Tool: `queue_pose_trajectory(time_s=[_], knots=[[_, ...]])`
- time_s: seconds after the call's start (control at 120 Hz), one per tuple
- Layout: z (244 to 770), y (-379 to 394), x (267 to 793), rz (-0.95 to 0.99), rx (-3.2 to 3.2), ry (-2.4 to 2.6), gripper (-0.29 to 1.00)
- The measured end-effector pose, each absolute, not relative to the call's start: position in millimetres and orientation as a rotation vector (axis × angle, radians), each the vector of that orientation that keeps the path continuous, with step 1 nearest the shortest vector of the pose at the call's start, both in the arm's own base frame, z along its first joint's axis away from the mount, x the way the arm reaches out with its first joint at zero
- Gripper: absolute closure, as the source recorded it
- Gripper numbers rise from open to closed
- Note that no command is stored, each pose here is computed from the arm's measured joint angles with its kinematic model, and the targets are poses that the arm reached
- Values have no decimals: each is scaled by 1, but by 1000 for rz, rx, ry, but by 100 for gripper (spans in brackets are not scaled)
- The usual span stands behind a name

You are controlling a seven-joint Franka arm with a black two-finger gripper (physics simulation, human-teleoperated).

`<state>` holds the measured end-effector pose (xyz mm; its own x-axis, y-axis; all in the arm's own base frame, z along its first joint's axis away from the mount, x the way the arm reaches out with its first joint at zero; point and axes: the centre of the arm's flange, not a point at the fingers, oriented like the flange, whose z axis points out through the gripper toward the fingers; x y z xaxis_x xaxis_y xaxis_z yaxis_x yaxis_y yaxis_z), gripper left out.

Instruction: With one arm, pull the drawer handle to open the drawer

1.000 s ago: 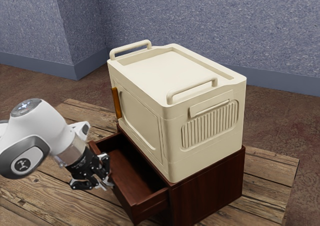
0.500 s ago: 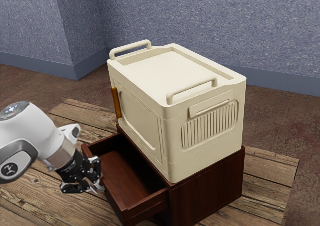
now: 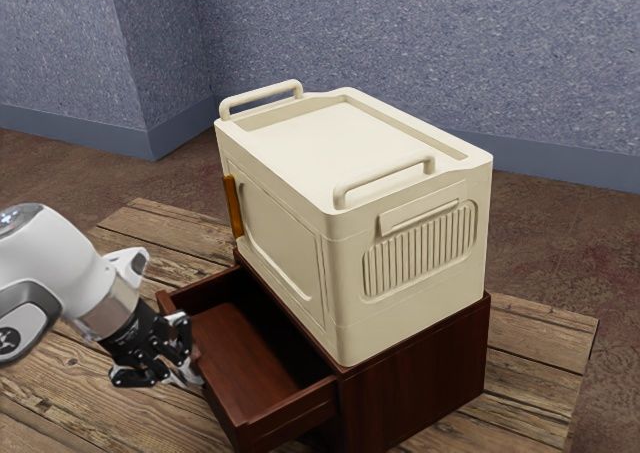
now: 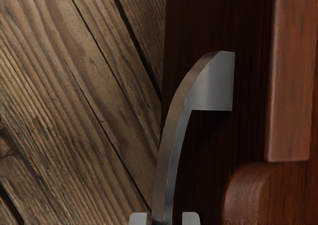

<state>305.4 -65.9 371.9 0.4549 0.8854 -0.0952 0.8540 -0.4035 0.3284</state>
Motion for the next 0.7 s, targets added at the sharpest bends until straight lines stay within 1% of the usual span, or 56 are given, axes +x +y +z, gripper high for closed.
queue_pose_trajectory(time_s=[0.7], knots=[[376,-52,296,89,2406,1528,76]])
